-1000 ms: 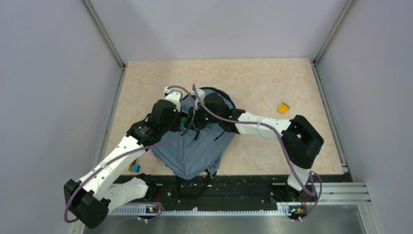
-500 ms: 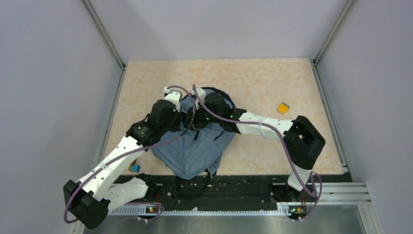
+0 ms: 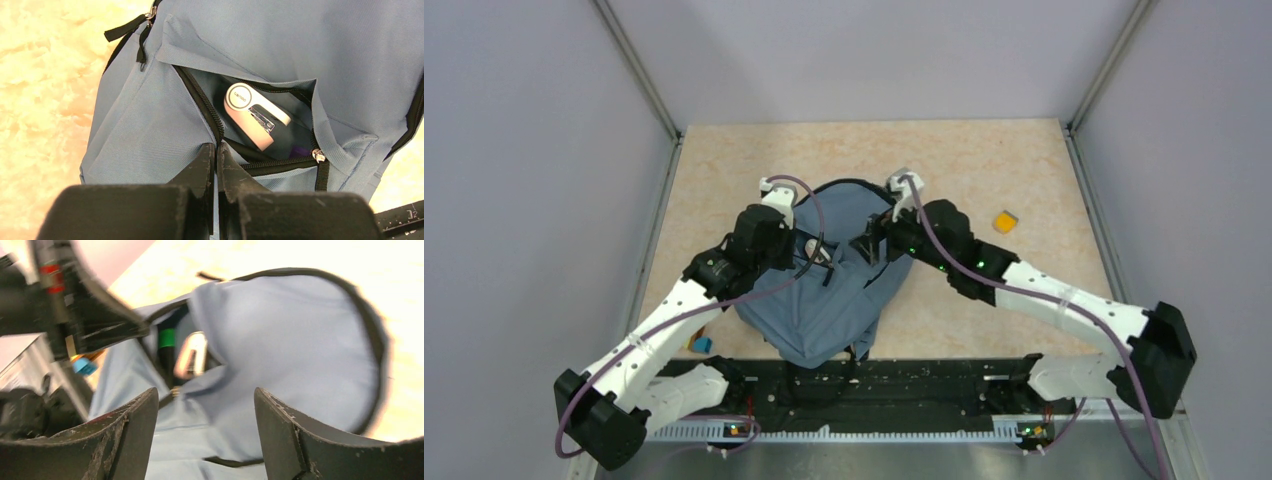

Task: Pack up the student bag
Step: Place the stationery in the student bag, then pick up the stationery from the center of the board.

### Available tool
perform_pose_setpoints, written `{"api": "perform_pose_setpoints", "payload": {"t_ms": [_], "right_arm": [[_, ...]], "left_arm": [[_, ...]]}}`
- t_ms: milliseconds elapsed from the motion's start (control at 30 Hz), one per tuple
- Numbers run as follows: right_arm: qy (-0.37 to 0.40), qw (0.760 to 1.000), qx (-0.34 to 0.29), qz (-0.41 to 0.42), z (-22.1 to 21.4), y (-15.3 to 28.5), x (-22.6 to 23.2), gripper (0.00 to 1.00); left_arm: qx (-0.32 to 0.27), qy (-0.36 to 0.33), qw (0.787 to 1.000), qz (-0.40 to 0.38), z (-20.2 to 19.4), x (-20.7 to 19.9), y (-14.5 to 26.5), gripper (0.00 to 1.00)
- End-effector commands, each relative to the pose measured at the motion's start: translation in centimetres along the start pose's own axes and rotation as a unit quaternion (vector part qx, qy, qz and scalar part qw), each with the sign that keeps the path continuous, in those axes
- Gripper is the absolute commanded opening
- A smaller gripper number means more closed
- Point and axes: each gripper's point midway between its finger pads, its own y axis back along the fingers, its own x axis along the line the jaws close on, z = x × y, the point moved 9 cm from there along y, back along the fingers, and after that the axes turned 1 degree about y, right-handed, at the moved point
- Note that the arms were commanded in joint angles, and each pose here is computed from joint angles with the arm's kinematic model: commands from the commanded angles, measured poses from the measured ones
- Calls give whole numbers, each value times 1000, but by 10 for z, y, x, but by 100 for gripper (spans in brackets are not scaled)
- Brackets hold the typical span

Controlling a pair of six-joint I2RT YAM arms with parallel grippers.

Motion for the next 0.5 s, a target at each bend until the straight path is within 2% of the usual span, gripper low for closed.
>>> {"api": "perform_pose_setpoints", "payload": {"t_ms": [0, 100, 267, 467], "right_arm": [[-22, 988, 7, -154, -7, 29, -64, 69], [-61, 970, 5, -234, -14, 48, -104, 74], [-109, 925, 24, -364, -35, 65, -166, 78], [-180, 876, 51, -445, -65, 77, -230, 78]], "left_arm": [[-54, 6, 998, 10, 16, 3, 5, 0], [-54, 6, 998, 9, 16, 3, 5, 0], [-54, 6, 998, 10, 16, 3, 5, 0], [-56, 6, 998, 10, 16, 4, 6, 0]]}}
